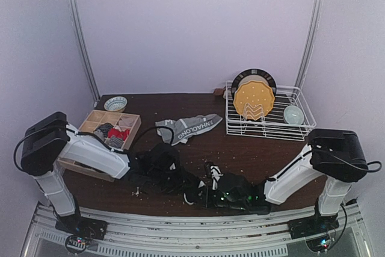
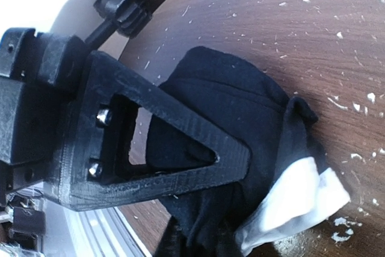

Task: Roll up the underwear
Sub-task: Pass from the right arm to the left, then place the underwear in the storage box.

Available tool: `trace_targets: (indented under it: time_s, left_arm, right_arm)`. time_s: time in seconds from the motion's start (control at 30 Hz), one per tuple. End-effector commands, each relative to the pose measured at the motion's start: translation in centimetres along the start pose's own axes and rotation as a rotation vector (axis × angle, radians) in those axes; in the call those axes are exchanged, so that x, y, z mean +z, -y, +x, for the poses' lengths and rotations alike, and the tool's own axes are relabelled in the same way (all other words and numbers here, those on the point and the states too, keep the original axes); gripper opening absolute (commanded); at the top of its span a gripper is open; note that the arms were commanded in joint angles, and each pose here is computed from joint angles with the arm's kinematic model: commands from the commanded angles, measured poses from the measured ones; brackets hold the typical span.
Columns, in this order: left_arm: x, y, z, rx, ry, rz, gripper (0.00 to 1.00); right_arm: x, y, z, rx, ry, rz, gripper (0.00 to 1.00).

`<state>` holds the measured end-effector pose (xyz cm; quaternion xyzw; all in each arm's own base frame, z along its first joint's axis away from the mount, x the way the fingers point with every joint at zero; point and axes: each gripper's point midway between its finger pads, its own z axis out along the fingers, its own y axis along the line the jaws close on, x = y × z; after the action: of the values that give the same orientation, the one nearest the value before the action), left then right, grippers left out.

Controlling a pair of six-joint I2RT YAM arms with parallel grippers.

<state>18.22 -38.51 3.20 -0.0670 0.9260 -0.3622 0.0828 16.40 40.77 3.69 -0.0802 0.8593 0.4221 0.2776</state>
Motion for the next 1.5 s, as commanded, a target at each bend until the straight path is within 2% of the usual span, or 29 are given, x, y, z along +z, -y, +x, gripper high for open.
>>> trace_targets:
  time_s: [0.0,0.1,0.2,0.33,0.43,0.73,0.9,1.0,1.27,1.37,1.47]
  left_arm:
    - [-1.4,-1.8,-0.5,0.126,0.025,-0.11,0.0]
    - [-4.9,-1.4,-2.7,0.252,0.106,-0.18,0.0]
    - [-8.7,-1.0,-4.6,0.379,0.167,-0.272,0.0]
    - [-12.9,-0.8,-6.2,0.485,0.22,-0.354,0.0]
    - [-16.4,-1.5,-7.8,0.503,0.251,-0.415,0.0]
    - [-26.9,-2.4,-15.6,0.502,0.469,-0.472,0.0]
    - [-28.7,-4.3,-20.8,0.484,0.472,-0.44,0.0]
    - [-29.9,-7.4,-24.5,0.44,0.457,-0.515,0.0]
    - [-28.5,-12.4,-33.6,0.462,0.424,-0.6,0.0]
    - [-28.0,-13.1,-36.0,0.515,0.418,-0.57,0.0]
    - [-28.2,-14.4,-38.0,0.498,0.414,-0.56,0.0]
  right_arm:
    - [-1.1,1.6,2.5,-0.154,-0.137,0.119,0.25]
    - [-3.0,-1.4,0.6,-0.197,-0.115,0.062,0.4]
    - [-5.4,-3.6,-1.7,-0.263,-0.071,0.046,0.46]
    - [-8.4,-4.2,-4.7,-0.338,0.013,0.093,0.48]
    - [-10.2,-3.7,-6.4,-0.37,0.072,0.143,0.48]
    - [-10.5,-2.2,-6.3,-0.382,0.094,0.156,0.47]
    - [-9.8,-1.9,-5.6,-0.402,0.061,0.146,0.47]
    - [-9.4,-1.9,-5.0,-0.41,0.033,0.133,0.47]
    - [-7.8,-1.6,-3.5,-0.426,-0.048,0.103,0.46]
    - [-7.6,-1.3,-3.2,-0.42,-0.063,0.101,0.45]
    - [-7.6,-0.9,-3.3,-0.417,-0.062,0.109,0.45]
